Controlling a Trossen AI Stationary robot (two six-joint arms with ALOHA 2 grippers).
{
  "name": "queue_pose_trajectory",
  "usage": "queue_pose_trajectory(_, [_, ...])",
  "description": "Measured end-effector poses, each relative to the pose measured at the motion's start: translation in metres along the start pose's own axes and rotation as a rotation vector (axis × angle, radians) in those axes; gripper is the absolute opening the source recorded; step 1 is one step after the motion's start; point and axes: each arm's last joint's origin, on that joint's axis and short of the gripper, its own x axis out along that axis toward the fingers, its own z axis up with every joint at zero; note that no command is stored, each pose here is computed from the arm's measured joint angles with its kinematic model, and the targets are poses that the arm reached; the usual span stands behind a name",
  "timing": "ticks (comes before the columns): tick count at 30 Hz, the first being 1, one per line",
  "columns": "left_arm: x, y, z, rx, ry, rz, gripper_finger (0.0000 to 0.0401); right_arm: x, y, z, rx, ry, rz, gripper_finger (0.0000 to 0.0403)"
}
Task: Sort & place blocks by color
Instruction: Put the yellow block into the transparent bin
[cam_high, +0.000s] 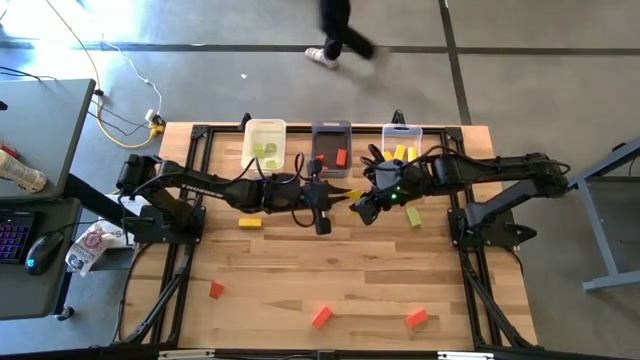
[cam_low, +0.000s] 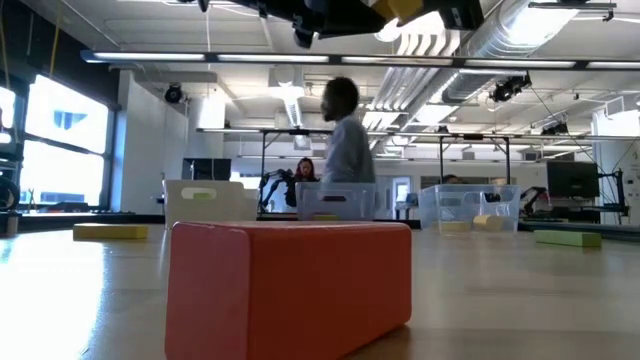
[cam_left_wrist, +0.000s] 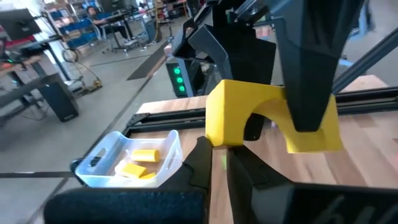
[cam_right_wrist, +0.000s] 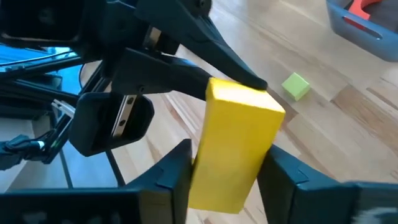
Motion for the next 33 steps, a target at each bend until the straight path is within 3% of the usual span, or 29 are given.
queue_pose_trajectory(6, [0.0,0.0,0.0,0.002,0.003,0.013,0.0022,0.0,-0.001,-0.001,-0.02,0.0,-0.023,0.0119])
queue_pose_trajectory(14, [0.0,0.0,-0.004,-0.004,0.044,0.029,0.0083,0.0,-0.007,-0.005,-0.065,0.022,-0.096,0.0112])
queue_pose_trajectory(23, [-0.002,-0.001,-0.014,-0.005,0.155,0.032,0.0157,-0.005,-0.026,-0.014,-0.105,0.05,-0.362,0.0112])
queue_pose_trajectory(33, [-0.027,0.002,-0.016,-0.04,0.339,0.006,0.0161,-0.008,-0.043,-0.02,-0.181,0.029,-0.661,0.0112])
